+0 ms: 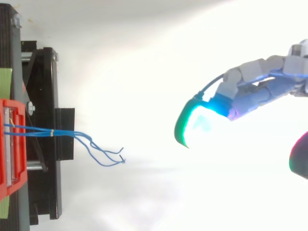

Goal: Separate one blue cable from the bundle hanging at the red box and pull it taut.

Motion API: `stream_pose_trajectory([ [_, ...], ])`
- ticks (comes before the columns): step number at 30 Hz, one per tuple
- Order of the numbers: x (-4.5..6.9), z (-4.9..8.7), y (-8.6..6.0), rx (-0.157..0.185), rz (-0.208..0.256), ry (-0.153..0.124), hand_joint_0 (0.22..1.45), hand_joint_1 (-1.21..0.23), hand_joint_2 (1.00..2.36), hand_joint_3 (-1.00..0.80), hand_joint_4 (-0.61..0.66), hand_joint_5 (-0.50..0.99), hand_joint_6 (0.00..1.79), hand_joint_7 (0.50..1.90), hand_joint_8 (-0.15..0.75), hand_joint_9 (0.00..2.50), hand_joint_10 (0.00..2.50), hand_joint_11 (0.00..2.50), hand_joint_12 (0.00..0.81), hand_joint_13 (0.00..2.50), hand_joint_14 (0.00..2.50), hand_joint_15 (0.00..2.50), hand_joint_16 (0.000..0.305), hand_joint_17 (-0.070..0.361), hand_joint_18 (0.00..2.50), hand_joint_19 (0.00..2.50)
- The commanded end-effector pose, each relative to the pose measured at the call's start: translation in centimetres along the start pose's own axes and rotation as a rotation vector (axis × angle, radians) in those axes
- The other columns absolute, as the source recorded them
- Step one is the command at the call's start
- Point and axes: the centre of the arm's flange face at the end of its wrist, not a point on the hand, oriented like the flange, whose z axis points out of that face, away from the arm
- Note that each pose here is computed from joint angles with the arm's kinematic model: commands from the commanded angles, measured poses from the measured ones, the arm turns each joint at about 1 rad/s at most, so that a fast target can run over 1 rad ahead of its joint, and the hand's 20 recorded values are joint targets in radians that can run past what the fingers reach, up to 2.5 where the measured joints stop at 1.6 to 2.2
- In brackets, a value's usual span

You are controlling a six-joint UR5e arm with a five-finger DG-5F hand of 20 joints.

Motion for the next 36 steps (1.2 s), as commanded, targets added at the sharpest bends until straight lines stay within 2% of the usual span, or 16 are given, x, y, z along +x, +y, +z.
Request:
stream_pose_trajectory([
  [1, -0.1, 1.9, -0.6, -0.006, 0.001, -0.06, 0.55, -0.56, 1.01, -0.42, 0.17, -0.19, 0.5, 0.87, 0.243, 0.7, 0.01, 0.39, 0.284, 0.56, 0.01, 0.2, 0.028, 0.063, 0.35, 0.07],
  [2, -0.3, 2.1, -0.9, -0.005, 0.001, -0.072, 0.55, -0.57, 1.01, -0.42, 0.17, -0.19, 0.5, 0.87, 0.24, 0.7, 0.01, 0.42, 0.281, 0.58, 0.01, 0.21, 0.028, 0.062, 0.36, 0.07],
  [3, -0.4, 2.9, -2.1, 0.002, -0.002, -0.092, 0.55, -0.57, 1.01, -0.42, 0.17, -0.19, 0.5, 0.87, 0.241, 0.71, 0.01, 0.44, 0.28, 0.59, 0.01, 0.22, 0.027, 0.061, 0.37, 0.08],
  [7, -0.4, 4.0, -4.1, 0.0, -0.012, -0.121, 0.56, -0.58, 1.01, -0.41, 0.18, -0.19, 0.5, 0.88, 0.248, 0.75, 0.01, 0.48, 0.273, 0.63, 0.01, 0.24, 0.025, 0.057, 0.41, 0.1],
  [11, -0.9, 5.5, -5.7, -0.048, -0.034, -0.192, 0.56, -0.58, 1.01, -0.41, 0.18, -0.19, 0.5, 0.88, 0.246, 0.76, 0.01, 0.49, 0.27, 0.64, 0.01, 0.25, 0.024, 0.054, 0.42, 0.1],
  [14, -1.0, 6.4, -6.8, -0.082, -0.047, -0.226, 0.56, -0.58, 1.01, -0.41, 0.18, -0.19, 0.5, 0.89, 0.248, 0.77, 0.01, 0.5, 0.269, 0.64, 0.01, 0.25, 0.024, 0.054, 0.42, 0.1],
  [16, -0.9, 7.2, -7.3, -0.094, -0.061, -0.234, 0.56, -0.58, 1.01, -0.41, 0.18, -0.19, 0.5, 0.89, 0.247, 0.77, 0.01, 0.5, 0.269, 0.65, 0.01, 0.25, 0.024, 0.054, 0.42, 0.1],
  [19, -0.7, 8.0, -7.8, -0.097, -0.08, -0.236, 0.56, -0.58, 1.01, -0.41, 0.18, -0.18, 0.5, 0.89, 0.249, 0.8, 0.02, 0.53, 0.269, 0.66, 0.01, 0.26, 0.023, 0.053, 0.42, 0.1],
  [21, -0.3, 9.3, -8.5, -0.089, -0.109, -0.237, 0.56, -0.58, 1.01, -0.41, 0.18, -0.18, 0.5, 0.89, 0.247, 0.81, 0.02, 0.54, 0.267, 0.66, 0.01, 0.27, 0.023, 0.052, 0.43, 0.09],
  [25, -0.1, 10.7, -10.2, -0.057, -0.117, -0.234, 0.56, -0.59, 1.01, -0.41, 0.18, -0.18, 0.5, 0.89, 0.25, 0.81, 0.02, 0.56, 0.266, 0.67, 0.01, 0.28, 0.023, 0.051, 0.43, 0.09],
  [27, 0.1, 11.3, -10.0, -0.059, -0.115, -0.233, 0.56, -0.59, 1.01, -0.41, 0.18, -0.18, 0.5, 0.89, 0.247, 0.8, 0.01, 0.56, 0.268, 0.67, 0.01, 0.27, 0.023, 0.051, 0.43, 0.1],
  [28, 0.3, 11.5, -10.7, -0.052, -0.118, -0.227, 0.56, -0.59, 1.01, -0.41, 0.18, -0.18, 0.5, 0.89, 0.246, 0.79, 0.02, 0.55, 0.269, 0.67, 0.01, 0.27, 0.023, 0.051, 0.43, 0.1],
  [30, 0.6, 11.9, -11.1, -0.053, -0.117, -0.219, 0.56, -0.59, 1.01, -0.41, 0.18, -0.18, 0.5, 0.89, 0.243, 0.78, 0.02, 0.55, 0.269, 0.67, 0.01, 0.27, 0.023, 0.051, 0.43, 0.1],
  [32, 1.0, 12.3, -11.8, -0.044, -0.111, -0.197, 0.56, -0.59, 1.01, -0.42, 0.18, -0.18, 0.5, 0.89, 0.243, 0.78, 0.01, 0.55, 0.269, 0.67, 0.01, 0.28, 0.023, 0.051, 0.43, 0.1],
  [35, 1.4, 12.5, -11.7, -0.054, -0.094, -0.16, 0.56, -0.6, 1.01, -0.42, 0.17, -0.18, 0.5, 0.89, 0.245, 0.78, 0.01, 0.55, 0.27, 0.67, 0.01, 0.28, 0.023, 0.051, 0.43, 0.11],
  [36, 1.9, 12.7, -11.3, -0.066, -0.09, -0.132, 0.56, -0.6, 1.01, -0.42, 0.17, -0.19, 0.5, 0.9, 0.246, 0.78, 0.02, 0.56, 0.269, 0.68, 0.01, 0.28, 0.023, 0.051, 0.43, 0.11],
])
